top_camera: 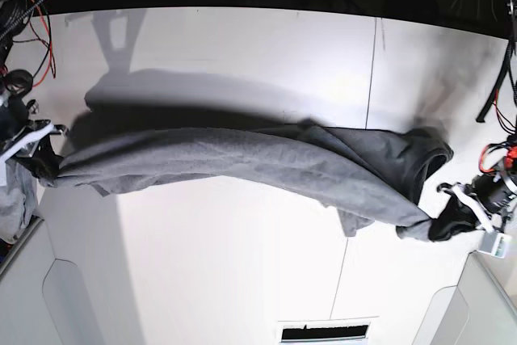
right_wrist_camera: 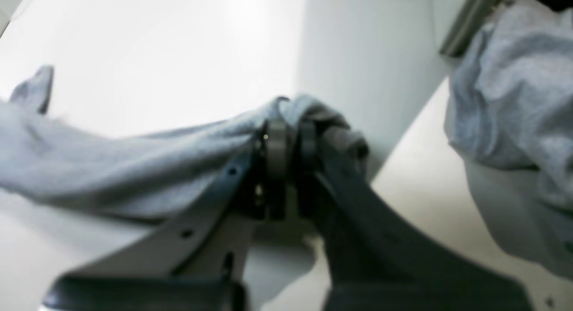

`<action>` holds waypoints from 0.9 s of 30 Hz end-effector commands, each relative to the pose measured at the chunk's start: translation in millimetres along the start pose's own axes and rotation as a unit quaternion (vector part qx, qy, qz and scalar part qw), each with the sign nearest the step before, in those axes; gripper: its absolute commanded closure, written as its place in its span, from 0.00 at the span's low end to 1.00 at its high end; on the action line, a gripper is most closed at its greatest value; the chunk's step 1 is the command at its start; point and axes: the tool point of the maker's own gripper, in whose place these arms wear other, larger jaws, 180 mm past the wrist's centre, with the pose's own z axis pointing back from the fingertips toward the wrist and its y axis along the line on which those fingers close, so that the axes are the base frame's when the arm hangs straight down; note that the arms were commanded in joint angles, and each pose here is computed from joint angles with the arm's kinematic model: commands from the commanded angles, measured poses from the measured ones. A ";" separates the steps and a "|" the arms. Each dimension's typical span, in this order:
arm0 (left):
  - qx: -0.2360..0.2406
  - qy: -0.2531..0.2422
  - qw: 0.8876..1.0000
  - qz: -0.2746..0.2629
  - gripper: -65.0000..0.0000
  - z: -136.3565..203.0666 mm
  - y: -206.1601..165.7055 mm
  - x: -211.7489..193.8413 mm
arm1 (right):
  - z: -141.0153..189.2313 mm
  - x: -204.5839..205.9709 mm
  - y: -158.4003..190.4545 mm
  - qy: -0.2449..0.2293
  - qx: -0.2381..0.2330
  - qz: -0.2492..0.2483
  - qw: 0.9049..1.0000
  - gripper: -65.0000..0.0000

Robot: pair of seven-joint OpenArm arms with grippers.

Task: Layout the t-shirt on the table in an organized manner, then fold the t-shirt properly
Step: 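Lift and stretch the shirt between both grippers, then lower it, then move the left gripper inward along the shirt and grasp it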

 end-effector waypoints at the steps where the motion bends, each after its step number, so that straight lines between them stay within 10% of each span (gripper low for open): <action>1: 0.010 -0.021 1.000 -0.008 1.00 -5.2 7.0 15.4 | -7.0 17.2 -2.8 -0.023 0.002 -0.001 1.000 1.00; 5: 0.020 0.033 0.999 0.012 1.00 -38.4 2.8 -34.1 | -39.1 -2.7 -10.4 0.010 0.014 -0.051 0.999 0.84; 8: 0.024 0.055 0.998 0.029 0.70 -42.8 4.7 -53.3 | -45.6 -15.5 -9.6 0.023 0.025 -0.079 0.996 0.54; 19: -0.047 0.012 0.996 0.079 0.60 1.8 -1.3 0.7 | -21.6 -13.3 -30.6 0.002 0.010 -0.122 0.992 0.53; 27: -0.133 0.045 0.968 0.208 0.51 12.2 -56.9 -46.5 | -7.0 -46.6 -40.2 0.031 -0.008 -0.136 0.990 0.53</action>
